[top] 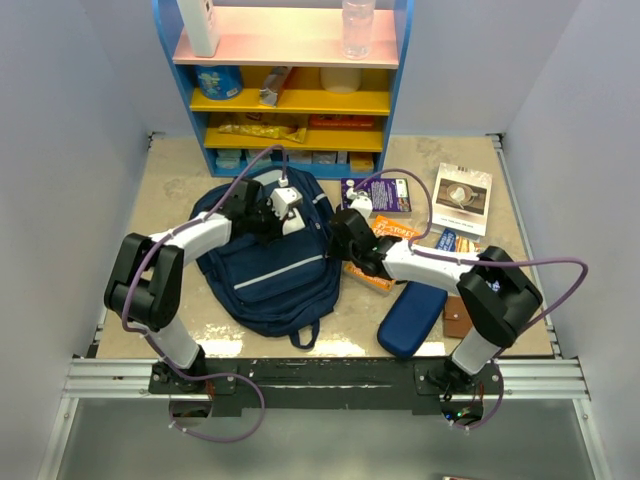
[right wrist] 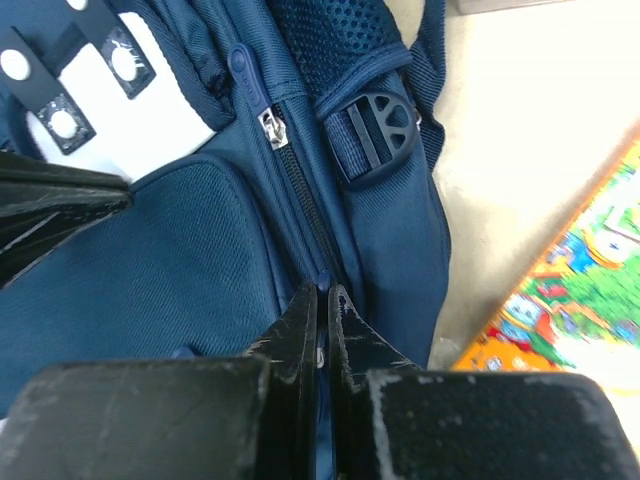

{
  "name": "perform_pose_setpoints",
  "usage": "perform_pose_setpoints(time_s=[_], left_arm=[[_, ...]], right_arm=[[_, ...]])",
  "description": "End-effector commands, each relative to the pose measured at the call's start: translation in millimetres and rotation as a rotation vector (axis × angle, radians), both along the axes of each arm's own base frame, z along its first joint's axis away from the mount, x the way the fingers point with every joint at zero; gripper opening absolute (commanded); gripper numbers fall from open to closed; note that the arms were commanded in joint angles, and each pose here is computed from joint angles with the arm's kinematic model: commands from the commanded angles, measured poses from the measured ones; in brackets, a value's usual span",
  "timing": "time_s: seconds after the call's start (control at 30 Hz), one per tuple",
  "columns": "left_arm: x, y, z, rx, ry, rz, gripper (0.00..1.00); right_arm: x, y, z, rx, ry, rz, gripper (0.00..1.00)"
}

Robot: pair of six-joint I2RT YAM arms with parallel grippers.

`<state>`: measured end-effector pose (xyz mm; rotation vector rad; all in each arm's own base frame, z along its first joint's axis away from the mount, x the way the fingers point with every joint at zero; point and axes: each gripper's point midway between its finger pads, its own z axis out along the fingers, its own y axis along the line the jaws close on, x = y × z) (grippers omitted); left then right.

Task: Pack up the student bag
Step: Unzip the student bag at the center of the board.

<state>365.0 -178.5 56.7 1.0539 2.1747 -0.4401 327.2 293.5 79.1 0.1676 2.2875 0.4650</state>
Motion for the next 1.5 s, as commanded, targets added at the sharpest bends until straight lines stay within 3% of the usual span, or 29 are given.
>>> perform_pose_setpoints(time_s=[0.0, 0.27, 0.43, 0.47, 0.57, 0.6, 0.63, 0.7, 0.8, 1.0, 1.33, 1.43, 1.47], left_arm=[[1, 30, -23, 0.126, 0.020, 0.126, 0.00], [10, 41, -17, 0.137, 0.006, 0.198, 0.00], [11, 26, 18, 0.038, 0.010, 0.148, 0.01], [12, 19, 29, 0.009, 0.001, 0.123, 0.05], [9, -5, 50, -0.064, -0.002, 0.032, 0.29], [7, -10, 53, -0.067, 0.000, 0.010, 0.43], [4, -21, 50, -0.073, 0.015, -0.025, 0.49], [7, -34, 46, -0.063, 0.013, -0.073, 0.56], [0, -62, 30, -0.034, 0.041, -0.177, 0.59], [3, -100, 16, -0.033, 0.015, -0.342, 0.62], [27, -120, 6, -0.069, 0.000, -0.365, 0.62], [23, -109, -21, -0.013, 0.051, -0.333, 0.50], [24, -105, -28, 0.002, 0.049, -0.315, 0.38]], right_arm=[[-13, -32, 2, -0.084, 0.003, -0.059, 0.00], [-36, -52, -12, -0.134, 0.046, -0.077, 0.00], [-40, -55, -17, -0.131, 0.063, -0.085, 0.00], [-40, -54, -17, -0.128, 0.061, -0.081, 0.00], [-38, -50, -18, -0.120, 0.063, -0.072, 0.00], [-38, -49, -18, -0.117, 0.065, -0.071, 0.00], [-38, -48, -18, -0.120, 0.066, -0.069, 0.00], [-39, -49, -20, -0.127, 0.069, -0.073, 0.00], [-42, -54, -24, -0.138, 0.080, -0.083, 0.00], [-46, -60, -24, -0.136, 0.080, -0.095, 0.00], [-39, -50, -21, -0.115, 0.075, -0.084, 0.00], [-40, -53, -18, -0.123, 0.071, -0.093, 0.00], [-40, -54, -18, -0.122, 0.073, -0.100, 0.00]])
